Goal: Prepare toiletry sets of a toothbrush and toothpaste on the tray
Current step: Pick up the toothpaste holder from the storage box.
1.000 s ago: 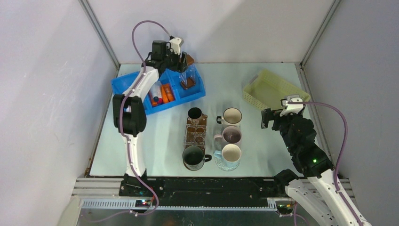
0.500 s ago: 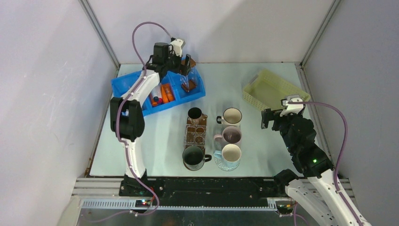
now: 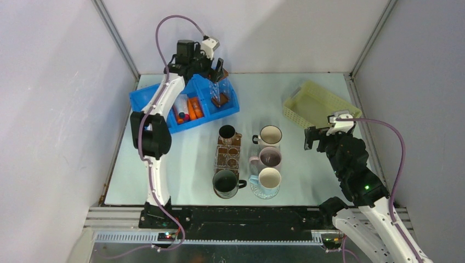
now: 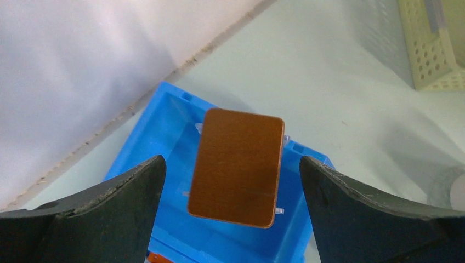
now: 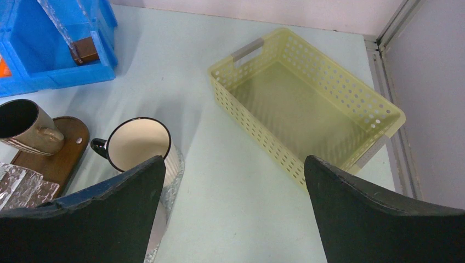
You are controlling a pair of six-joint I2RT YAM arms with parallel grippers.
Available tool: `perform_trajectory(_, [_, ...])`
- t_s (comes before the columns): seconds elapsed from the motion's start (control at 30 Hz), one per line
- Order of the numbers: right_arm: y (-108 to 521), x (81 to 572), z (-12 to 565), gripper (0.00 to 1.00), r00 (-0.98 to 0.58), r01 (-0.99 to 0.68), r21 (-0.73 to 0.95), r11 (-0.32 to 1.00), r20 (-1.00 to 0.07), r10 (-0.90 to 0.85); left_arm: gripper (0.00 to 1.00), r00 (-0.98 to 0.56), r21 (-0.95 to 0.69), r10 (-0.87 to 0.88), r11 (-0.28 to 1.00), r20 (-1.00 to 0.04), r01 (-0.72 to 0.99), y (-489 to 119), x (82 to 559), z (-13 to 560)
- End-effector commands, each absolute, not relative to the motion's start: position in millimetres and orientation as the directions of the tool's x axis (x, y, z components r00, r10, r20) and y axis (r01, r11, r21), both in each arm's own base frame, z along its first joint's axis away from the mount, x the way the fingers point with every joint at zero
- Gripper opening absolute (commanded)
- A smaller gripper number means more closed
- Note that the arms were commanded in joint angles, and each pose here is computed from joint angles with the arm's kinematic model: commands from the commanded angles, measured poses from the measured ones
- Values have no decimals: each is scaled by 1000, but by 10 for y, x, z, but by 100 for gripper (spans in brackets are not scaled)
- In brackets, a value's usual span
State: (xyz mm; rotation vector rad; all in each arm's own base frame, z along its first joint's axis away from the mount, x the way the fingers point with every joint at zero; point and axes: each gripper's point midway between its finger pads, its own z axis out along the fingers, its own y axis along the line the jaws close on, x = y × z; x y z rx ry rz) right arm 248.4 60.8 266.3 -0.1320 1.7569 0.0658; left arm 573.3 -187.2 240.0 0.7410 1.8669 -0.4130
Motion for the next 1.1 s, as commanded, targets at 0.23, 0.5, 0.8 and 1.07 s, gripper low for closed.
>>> perform_trajectory(0.23, [659,2488,2780,100,-164,-143,6,990,-986,-18,98,-288,90,399,705,-871,704,-1835,5721,2146])
perform_trajectory(0.5, [683,2490,2782,100,-166,-152,17,988,-986,-8,70,-283,83,383,709,-879,700,-1874,5750,2174])
perform_trajectory(0.8, [719,2468,2839,100,-143,-181,18,983,-990,-9,32,-206,118,324,751,-923,650,-1811,5621,2749])
perform_trajectory(1.07, [841,2445,3069,100,-51,-266,-7,964,-998,-22,8,-135,82,174,855,-976,512,-1626,5404,3572])
